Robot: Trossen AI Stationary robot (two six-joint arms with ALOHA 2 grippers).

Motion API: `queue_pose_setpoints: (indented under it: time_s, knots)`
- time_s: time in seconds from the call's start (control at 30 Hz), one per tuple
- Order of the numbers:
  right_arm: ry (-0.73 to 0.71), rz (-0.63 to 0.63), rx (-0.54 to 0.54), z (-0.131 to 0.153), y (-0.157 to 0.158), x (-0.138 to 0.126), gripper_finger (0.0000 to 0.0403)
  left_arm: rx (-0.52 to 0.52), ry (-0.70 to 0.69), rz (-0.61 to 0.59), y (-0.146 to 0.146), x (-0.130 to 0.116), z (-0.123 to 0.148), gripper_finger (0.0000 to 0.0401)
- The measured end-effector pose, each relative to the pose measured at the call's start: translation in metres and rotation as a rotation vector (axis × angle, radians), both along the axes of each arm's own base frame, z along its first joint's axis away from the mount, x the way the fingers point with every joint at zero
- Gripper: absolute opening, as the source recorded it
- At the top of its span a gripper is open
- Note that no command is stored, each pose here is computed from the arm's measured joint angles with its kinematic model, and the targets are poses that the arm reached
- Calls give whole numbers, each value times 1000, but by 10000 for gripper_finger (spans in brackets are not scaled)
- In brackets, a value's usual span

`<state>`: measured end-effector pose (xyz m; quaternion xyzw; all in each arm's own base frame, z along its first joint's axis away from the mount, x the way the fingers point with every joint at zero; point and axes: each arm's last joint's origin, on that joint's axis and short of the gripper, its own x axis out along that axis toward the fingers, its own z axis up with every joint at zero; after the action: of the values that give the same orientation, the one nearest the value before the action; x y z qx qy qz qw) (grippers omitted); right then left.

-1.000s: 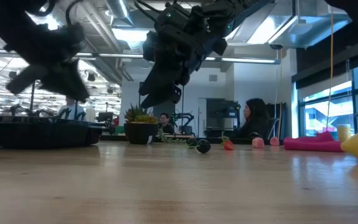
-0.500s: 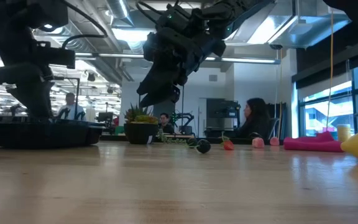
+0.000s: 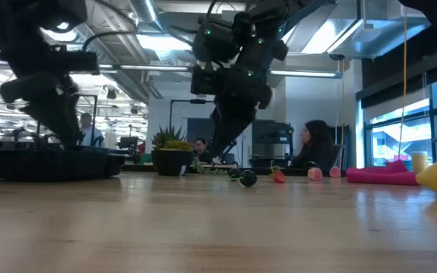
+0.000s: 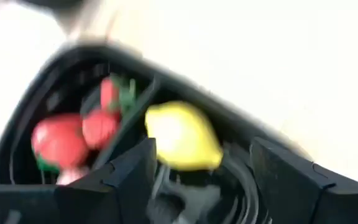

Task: Pick and placing Produce into tupperware
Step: Put the black cherry into the black container

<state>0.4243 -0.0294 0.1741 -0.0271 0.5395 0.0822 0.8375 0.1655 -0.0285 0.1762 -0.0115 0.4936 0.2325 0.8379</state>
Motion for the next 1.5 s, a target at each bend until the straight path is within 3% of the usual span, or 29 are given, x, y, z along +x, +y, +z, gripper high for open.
queue_pose_setpoints:
  time_s: [0.3, 0.43, 0.57, 1.33, 1.5]
  knots:
    - [72, 72, -15, -2, 30, -6, 205, 113, -200, -199, -5, 24, 14, 255]
    - [140, 46, -122, -4, 32, -12, 205, 138, -233, -241, -6, 28, 17, 254]
    - [131, 40, -164, -4, 31, -11, 204, 140, -237, -244, -6, 29, 18, 259]
    - [225, 68, -170, -26, 31, -12, 204, 138, -237, -244, -6, 28, 18, 260]
    - [218, 59, -221, -30, 30, -12, 204, 138, -237, -244, -6, 28, 18, 256]
